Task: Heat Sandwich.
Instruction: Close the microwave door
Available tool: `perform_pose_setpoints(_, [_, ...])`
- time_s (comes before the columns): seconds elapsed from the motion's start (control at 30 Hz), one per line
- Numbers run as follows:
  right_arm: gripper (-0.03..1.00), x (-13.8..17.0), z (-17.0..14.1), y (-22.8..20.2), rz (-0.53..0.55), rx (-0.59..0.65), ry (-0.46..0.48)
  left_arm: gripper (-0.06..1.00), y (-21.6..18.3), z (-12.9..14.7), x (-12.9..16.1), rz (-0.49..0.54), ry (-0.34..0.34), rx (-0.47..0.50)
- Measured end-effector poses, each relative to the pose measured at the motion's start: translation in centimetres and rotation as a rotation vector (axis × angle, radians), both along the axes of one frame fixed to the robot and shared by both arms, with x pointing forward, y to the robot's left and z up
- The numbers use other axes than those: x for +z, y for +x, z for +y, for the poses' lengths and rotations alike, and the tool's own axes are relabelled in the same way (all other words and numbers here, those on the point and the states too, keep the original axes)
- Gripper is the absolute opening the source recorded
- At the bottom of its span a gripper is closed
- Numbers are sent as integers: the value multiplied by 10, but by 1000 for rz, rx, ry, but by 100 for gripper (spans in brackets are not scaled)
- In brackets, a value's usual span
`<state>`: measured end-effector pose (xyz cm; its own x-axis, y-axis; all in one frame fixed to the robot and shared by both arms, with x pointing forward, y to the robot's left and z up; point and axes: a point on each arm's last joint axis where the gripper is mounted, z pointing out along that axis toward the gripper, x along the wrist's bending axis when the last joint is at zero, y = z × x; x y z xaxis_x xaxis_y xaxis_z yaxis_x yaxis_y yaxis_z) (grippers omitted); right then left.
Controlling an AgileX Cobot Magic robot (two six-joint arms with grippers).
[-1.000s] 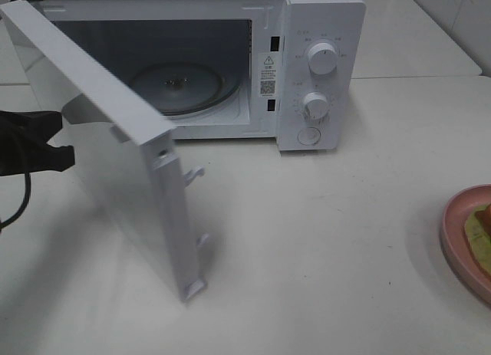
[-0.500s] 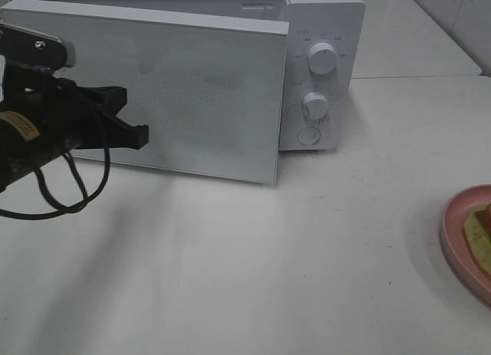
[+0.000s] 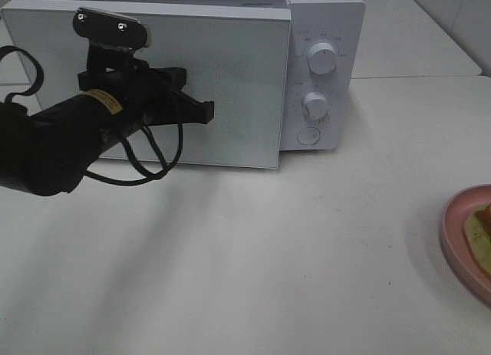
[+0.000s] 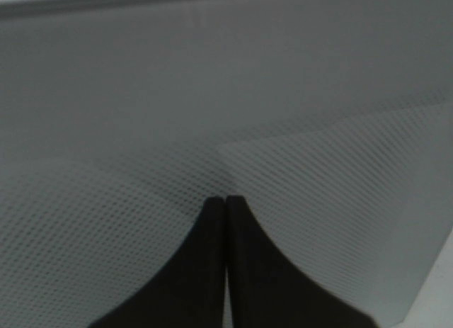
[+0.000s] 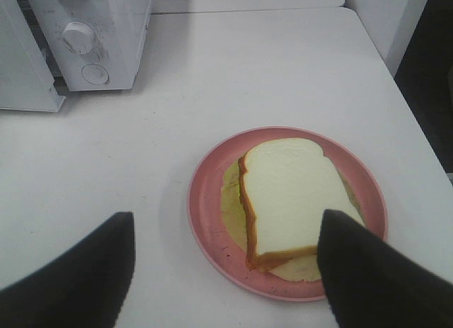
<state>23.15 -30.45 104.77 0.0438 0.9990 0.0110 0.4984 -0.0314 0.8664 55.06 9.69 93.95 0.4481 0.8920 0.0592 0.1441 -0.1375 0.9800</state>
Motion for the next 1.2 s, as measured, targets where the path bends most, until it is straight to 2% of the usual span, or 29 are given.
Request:
perform_pose_setpoints(0.5, [71,0,0,0,0,1,1,0,34,-38,0,19,15,-58])
perform_pose_setpoints(0.63, [71,0,0,0,0,0,0,0,39,-54,0,25,60,-104])
perform_pose_setpoints(0.97, [71,0,0,0,0,1,1,0,32,-54,3,37,41,-93])
perform_pose_setpoints(1.07, [71,0,0,0,0,1,1,0,21,-56,7,34,16,-89])
perform_pose_setpoints(1.2, [71,0,0,0,0,1,1,0,6,-61,9,40,21,-121])
